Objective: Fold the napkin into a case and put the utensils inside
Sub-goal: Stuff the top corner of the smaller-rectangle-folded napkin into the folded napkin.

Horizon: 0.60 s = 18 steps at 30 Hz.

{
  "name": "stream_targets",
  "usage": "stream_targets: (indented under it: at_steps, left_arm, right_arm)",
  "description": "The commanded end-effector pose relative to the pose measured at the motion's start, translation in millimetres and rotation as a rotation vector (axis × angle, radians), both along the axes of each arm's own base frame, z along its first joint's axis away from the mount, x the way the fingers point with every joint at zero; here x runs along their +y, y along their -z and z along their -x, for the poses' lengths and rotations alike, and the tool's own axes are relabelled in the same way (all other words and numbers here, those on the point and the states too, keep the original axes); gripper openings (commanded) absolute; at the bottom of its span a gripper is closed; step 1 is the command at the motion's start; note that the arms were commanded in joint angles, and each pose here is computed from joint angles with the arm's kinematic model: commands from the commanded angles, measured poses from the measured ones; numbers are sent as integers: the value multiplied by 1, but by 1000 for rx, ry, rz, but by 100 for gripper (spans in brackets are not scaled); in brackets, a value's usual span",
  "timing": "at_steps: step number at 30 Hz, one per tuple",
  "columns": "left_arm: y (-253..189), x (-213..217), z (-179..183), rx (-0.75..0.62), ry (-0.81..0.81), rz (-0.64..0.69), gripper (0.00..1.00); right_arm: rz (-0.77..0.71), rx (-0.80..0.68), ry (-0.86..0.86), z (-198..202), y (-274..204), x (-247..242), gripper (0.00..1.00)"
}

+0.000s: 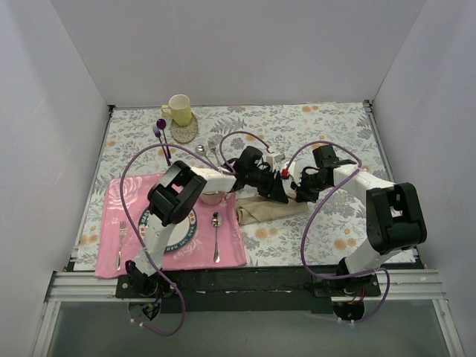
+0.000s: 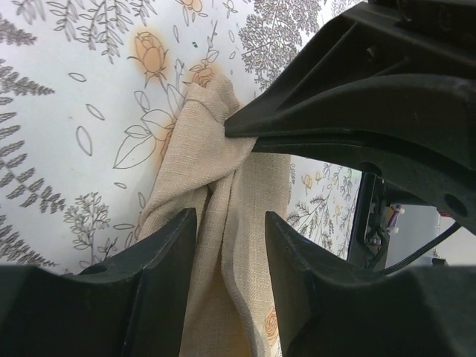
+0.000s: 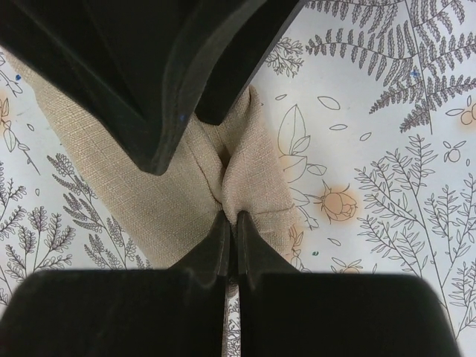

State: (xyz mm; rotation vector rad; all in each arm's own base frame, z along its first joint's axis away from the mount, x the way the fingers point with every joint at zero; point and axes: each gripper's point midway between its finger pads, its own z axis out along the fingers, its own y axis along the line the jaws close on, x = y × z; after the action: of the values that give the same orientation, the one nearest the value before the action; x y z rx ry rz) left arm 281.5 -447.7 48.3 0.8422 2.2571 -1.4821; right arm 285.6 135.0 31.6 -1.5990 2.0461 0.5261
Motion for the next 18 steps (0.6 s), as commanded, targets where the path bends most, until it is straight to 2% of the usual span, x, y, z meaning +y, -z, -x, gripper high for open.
stream_targets:
  at_steps: [1, 4, 7, 9, 11, 12, 14, 18]
  left_arm:
    - [-10, -13, 9, -44, 52, 20, 40]
    - [-4, -12, 10, -32, 47, 4, 36]
    - [2, -10, 8, -34, 39, -22, 26]
    - [3, -8, 7, -29, 31, -28, 10]
    - [-2, -6, 2, -12, 7, -9, 0]
    - [-4, -3, 2, 3, -2, -6, 0]
    - [-4, 0, -1, 22, -18, -7, 0]
    - [6, 4, 3, 63, 2, -28, 0]
  right_arm:
    - [-52, -10, 6, 1, -11, 9, 1]
    - [-56, -5, 11, 2, -13, 10, 1]
    - [-62, 6, 12, 5, -14, 11, 1]
    - [-69, 7, 5, 6, -16, 12, 1]
    - [-69, 13, -7, 10, -17, 12, 1]
    - [-71, 19, -11, 11, -17, 12, 1]
    - [-68, 24, -15, 12, -19, 11, 14]
    - [-89, 20, 10, 6, -32, 14, 23]
